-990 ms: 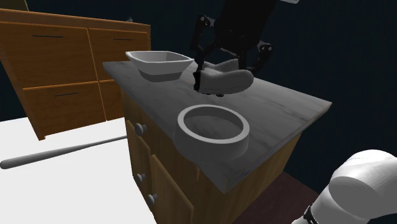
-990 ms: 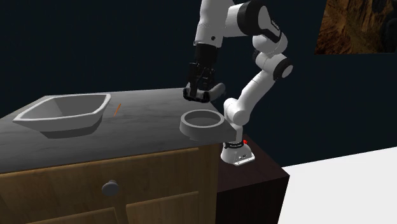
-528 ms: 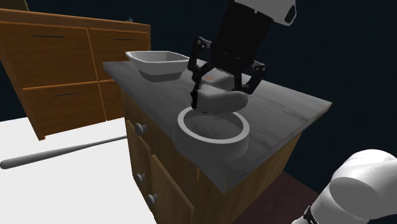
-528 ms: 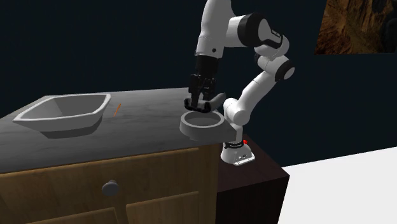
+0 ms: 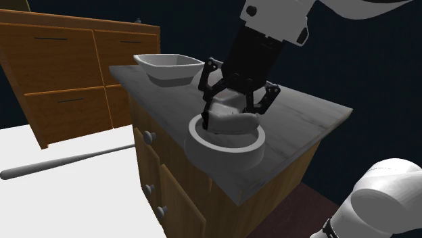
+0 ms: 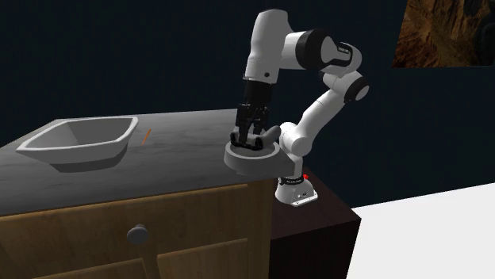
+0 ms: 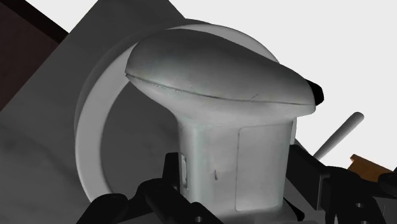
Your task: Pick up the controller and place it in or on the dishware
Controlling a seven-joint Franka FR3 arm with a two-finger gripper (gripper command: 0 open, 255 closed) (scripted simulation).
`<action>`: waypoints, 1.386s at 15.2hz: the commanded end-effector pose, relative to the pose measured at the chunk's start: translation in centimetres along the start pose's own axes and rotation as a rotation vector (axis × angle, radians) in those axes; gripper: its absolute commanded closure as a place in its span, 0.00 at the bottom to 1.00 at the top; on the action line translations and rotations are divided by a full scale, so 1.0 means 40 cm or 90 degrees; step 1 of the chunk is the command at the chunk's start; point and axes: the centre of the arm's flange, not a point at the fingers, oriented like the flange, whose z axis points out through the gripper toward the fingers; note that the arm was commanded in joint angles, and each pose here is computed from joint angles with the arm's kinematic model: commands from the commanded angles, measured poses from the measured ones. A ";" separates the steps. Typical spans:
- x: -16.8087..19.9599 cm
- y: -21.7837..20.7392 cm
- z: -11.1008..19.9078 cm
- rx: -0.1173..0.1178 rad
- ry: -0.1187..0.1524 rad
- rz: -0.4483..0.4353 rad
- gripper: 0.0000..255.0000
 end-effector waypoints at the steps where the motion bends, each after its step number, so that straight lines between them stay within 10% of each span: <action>1: 0.000 0.000 0.001 0.000 0.000 0.000 1.00; 4: 0.000 0.000 0.001 0.000 0.000 0.000 1.00; 5: 0.000 0.000 0.001 0.000 0.000 0.000 0.00; 21: 0.000 0.000 -0.124 0.000 0.000 0.000 0.00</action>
